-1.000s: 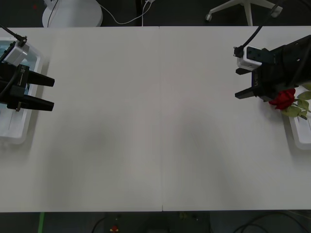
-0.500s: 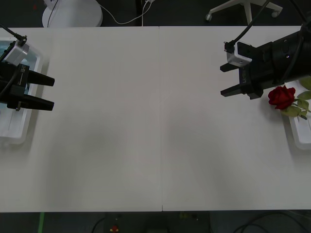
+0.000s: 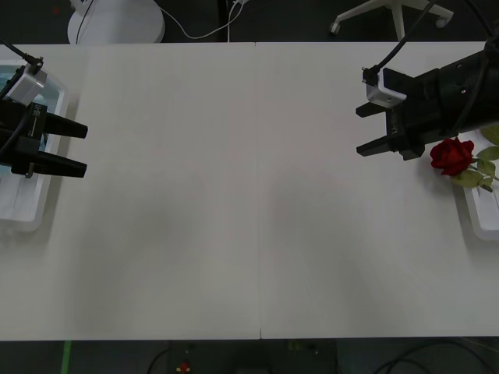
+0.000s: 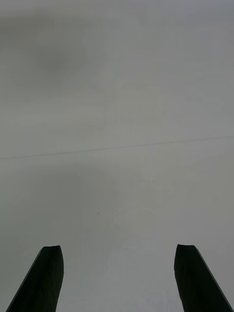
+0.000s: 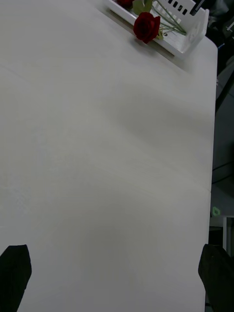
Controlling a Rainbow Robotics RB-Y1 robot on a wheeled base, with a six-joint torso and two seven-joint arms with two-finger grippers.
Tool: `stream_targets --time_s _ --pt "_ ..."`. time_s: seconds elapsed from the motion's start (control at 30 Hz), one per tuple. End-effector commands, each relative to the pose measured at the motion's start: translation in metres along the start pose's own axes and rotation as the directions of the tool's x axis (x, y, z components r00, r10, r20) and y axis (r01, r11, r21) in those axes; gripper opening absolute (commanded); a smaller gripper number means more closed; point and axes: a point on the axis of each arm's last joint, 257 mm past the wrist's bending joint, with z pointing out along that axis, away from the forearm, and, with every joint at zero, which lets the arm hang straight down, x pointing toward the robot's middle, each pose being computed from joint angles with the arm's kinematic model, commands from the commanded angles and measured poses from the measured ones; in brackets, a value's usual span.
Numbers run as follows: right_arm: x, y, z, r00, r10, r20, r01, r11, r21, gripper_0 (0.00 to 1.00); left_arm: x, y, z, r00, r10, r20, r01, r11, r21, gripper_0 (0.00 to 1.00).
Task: Put the red flowers into the right box and the blue flowers into the left box
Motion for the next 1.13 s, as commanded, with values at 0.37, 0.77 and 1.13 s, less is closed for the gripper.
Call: stream_targets --time_s 0.37,0.77,1.13 --pt "-0.0131 -0.0113 -0.0093 1.000 -0.029 0.007 0.029 0.999 0.014 0.65 -0.0260 0.0011 0.0006 0.997 0.077 0.028 -0.077 0.997 -0.001 1.00" --pt "-0.0131 -0.0113 -0.0093 1.000 -0.029 0.007 0.029 0.999 0.014 0.99 -0.0260 0.0011 0.0006 0.997 0.077 0.028 -0.077 0.997 -0.001 1.00" --pt "-0.0131 -0.0113 -0.0093 1.000 -0.029 0.007 0.029 0.999 0.014 0.99 -0.0260 0.0011 0.0006 0.997 0.077 0.028 -0.077 0.997 -0.001 1.00"
